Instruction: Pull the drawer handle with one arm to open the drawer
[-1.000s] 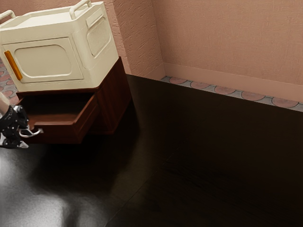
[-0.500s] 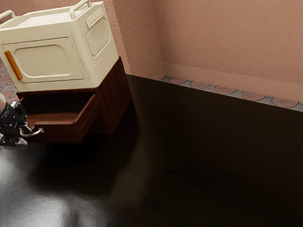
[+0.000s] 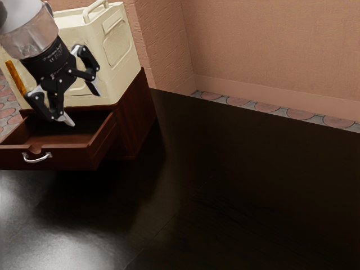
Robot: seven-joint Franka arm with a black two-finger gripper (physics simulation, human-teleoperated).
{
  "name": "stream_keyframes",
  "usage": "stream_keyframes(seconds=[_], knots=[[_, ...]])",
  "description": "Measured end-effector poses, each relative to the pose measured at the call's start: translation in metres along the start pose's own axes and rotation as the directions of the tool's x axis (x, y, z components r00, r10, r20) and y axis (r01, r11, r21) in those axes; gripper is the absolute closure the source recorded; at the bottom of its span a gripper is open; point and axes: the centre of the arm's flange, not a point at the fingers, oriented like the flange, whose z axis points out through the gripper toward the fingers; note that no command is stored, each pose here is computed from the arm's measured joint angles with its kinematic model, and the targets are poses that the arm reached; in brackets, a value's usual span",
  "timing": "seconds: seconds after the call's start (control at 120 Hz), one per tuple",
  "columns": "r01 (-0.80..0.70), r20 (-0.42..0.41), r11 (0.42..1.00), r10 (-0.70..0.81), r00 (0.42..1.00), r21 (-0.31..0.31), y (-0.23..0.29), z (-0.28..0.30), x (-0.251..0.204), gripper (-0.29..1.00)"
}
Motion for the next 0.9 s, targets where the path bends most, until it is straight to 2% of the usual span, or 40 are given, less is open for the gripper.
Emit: stream_keyframes(seconds=[0.067, 0.125, 0.317, 0.9], knots=[[0.011, 0.007, 0.997, -0.012, 1.0, 0.075, -0.005, 0.018, -0.003, 0.07], [0.022, 0.009, 0.993, -0.023, 1.0, 0.115, -0.008, 0.028, -0.003, 0.05], [0.022, 0.015, 0.984, -0.025, 1.0, 0.174, -0.015, 0.041, -0.008, 0.02], [0.043, 0.049, 0.982, -0.053, 0.997, 0.181, -0.018, 0.047, -0.008, 0.0]])
